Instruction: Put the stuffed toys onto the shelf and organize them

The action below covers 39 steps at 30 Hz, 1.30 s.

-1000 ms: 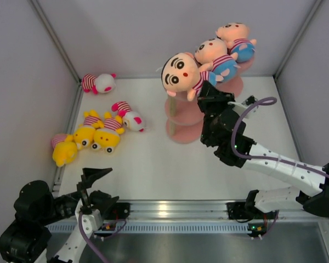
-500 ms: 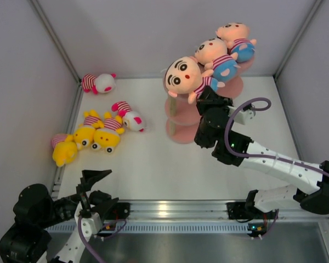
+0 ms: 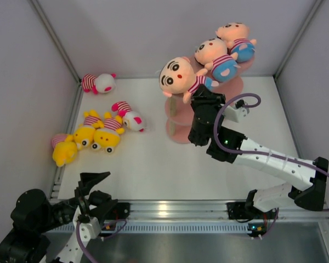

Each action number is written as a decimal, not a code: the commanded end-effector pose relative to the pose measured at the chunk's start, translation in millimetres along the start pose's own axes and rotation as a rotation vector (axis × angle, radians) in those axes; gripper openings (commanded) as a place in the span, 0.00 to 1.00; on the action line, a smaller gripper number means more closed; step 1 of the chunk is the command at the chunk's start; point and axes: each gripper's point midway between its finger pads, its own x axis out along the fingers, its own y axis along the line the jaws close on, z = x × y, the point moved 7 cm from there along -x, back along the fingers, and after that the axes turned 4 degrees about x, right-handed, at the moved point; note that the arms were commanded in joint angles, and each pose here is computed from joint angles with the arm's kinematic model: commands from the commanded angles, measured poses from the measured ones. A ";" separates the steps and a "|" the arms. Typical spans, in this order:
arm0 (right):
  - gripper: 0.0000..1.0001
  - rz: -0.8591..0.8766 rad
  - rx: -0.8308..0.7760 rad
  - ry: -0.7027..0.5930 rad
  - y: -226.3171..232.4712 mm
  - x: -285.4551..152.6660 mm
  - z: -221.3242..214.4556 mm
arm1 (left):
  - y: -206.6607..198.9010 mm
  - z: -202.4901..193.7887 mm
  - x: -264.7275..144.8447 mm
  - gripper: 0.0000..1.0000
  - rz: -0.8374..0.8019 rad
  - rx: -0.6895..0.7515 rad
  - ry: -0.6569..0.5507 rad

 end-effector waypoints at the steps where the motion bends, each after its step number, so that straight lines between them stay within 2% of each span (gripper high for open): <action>1: 0.28 -0.033 0.070 -0.090 7.8 5.4 20.8 | -5.9 -0.3 -2.3 0.98 -0.007 -0.006 0.006; 5: 0.22 -0.035 0.077 -0.102 5.2 9.6 22.6 | -5.9 -0.4 -1.6 0.98 -0.010 -0.007 0.003; 8: 0.22 -0.039 0.082 -0.115 7.4 12.6 26.6 | -6.1 0.0 -1.8 0.98 -0.011 -0.007 0.001; 20: 0.59 -0.040 0.086 -0.121 -3.3 16.0 29.6 | -6.7 0.0 -2.4 0.98 -0.006 -0.016 0.004; 28: 0.62 -0.034 0.096 -0.106 -4.4 16.0 37.4 | -6.9 -0.7 -1.3 0.98 -0.012 -0.020 0.002; 30: 0.66 -0.028 0.099 -0.090 -4.3 14.8 40.4 | -7.2 -0.7 -1.6 0.98 -0.010 -0.021 0.003; 36: 0.71 0.040 0.051 0.032 -6.3 6.5 50.2 | -7.6 -1.0 -1.6 0.98 -0.010 -0.024 0.004; 38: 0.71 0.091 -0.030 0.104 -17.1 1.6 47.0 | -7.4 -1.6 -2.1 0.98 -0.004 -0.032 0.013; 39: 0.71 0.135 0.018 0.122 -9.1 -2.2 61.9 | -7.6 -1.9 -2.4 0.98 -0.003 -0.041 0.016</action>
